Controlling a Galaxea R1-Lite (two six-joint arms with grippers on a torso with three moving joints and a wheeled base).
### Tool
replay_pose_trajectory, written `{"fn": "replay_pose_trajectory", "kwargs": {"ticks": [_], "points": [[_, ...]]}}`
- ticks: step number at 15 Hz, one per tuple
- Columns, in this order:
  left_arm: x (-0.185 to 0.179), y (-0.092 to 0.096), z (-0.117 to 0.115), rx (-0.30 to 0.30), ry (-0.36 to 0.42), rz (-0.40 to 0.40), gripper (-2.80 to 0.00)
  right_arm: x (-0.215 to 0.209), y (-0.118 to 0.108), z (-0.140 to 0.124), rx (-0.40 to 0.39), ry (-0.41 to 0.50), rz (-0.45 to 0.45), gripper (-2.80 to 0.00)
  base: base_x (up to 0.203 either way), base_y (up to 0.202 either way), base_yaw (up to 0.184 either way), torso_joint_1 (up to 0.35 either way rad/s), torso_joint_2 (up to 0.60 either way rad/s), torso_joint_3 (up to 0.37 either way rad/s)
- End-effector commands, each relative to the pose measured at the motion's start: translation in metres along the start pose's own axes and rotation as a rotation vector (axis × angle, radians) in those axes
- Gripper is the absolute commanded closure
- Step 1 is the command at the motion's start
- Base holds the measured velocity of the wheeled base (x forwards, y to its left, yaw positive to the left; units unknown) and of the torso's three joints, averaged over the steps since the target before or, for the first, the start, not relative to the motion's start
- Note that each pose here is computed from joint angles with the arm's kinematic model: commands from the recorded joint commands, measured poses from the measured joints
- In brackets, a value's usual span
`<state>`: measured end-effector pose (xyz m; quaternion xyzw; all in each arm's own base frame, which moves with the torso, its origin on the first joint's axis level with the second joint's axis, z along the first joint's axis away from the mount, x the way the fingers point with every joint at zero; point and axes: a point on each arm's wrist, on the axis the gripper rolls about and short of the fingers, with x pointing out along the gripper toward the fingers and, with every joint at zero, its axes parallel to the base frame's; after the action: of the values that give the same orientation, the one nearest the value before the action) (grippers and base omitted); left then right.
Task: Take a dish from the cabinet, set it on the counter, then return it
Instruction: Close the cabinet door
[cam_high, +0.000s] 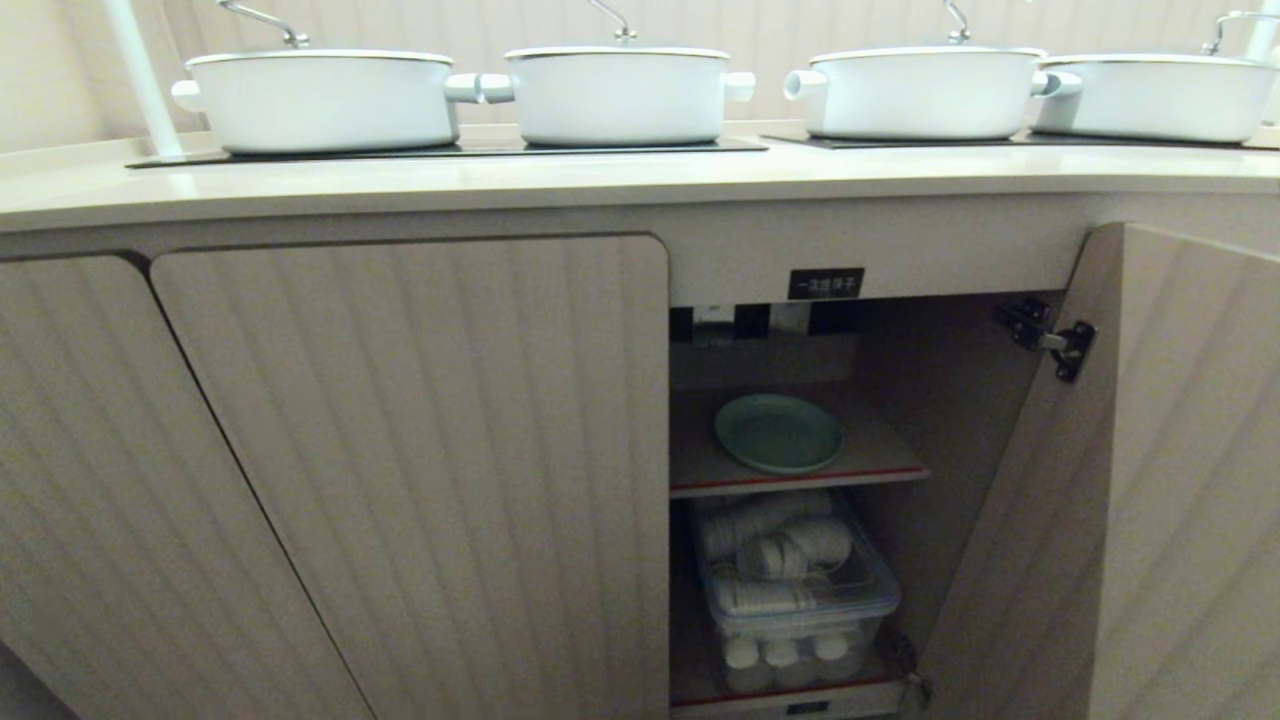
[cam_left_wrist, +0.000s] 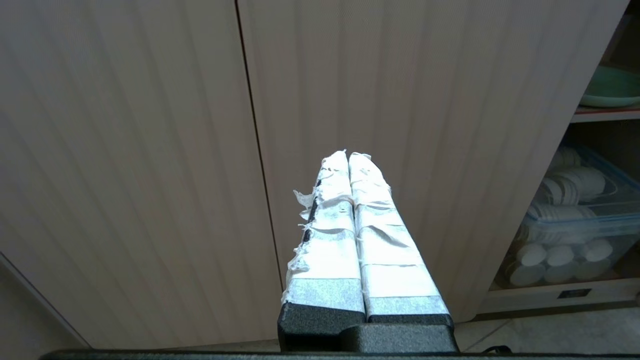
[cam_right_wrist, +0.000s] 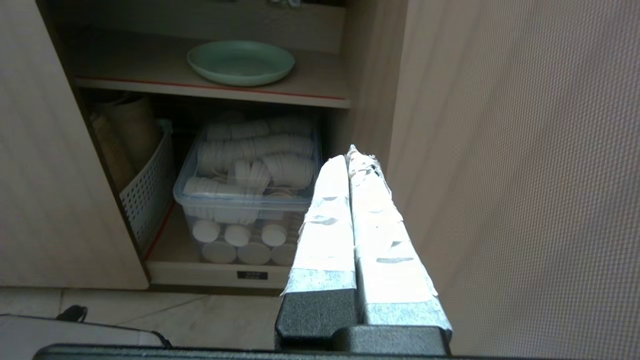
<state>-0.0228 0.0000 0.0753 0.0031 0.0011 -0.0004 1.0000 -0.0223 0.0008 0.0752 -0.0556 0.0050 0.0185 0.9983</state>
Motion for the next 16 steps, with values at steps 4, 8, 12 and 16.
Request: {"fn": "replay_pose_trajectory", "kwargs": {"ticks": [4, 8, 12, 16], "points": [[0.0000, 0.0000, 0.0000, 0.000, -0.001, 0.001, 0.00, -0.0007, 0.0001, 0.0003, 0.005, -0.009, 0.003, 0.00, 0.000, 0.000, 0.000, 0.000, 0.00, 0.000], [0.0000, 0.0000, 0.0000, 0.000, -0.001, 0.001, 0.00, -0.0005, 0.0001, -0.0002, 0.005, -0.008, 0.003, 0.00, 0.000, 0.000, 0.000, 0.000, 0.00, 0.000], [0.0000, 0.0000, 0.0002, -0.002, -0.002, -0.002, 0.00, -0.0006, 0.0001, -0.0001, 0.009, -0.008, 0.003, 0.00, 0.000, 0.000, 0.000, 0.000, 0.00, 0.000], [0.0000, 0.0000, 0.0002, 0.000, -0.002, -0.001, 0.00, -0.0007, 0.0001, 0.0003, 0.008, -0.009, 0.003, 0.00, 0.000, 0.000, 0.000, 0.000, 0.00, 0.000]]}}
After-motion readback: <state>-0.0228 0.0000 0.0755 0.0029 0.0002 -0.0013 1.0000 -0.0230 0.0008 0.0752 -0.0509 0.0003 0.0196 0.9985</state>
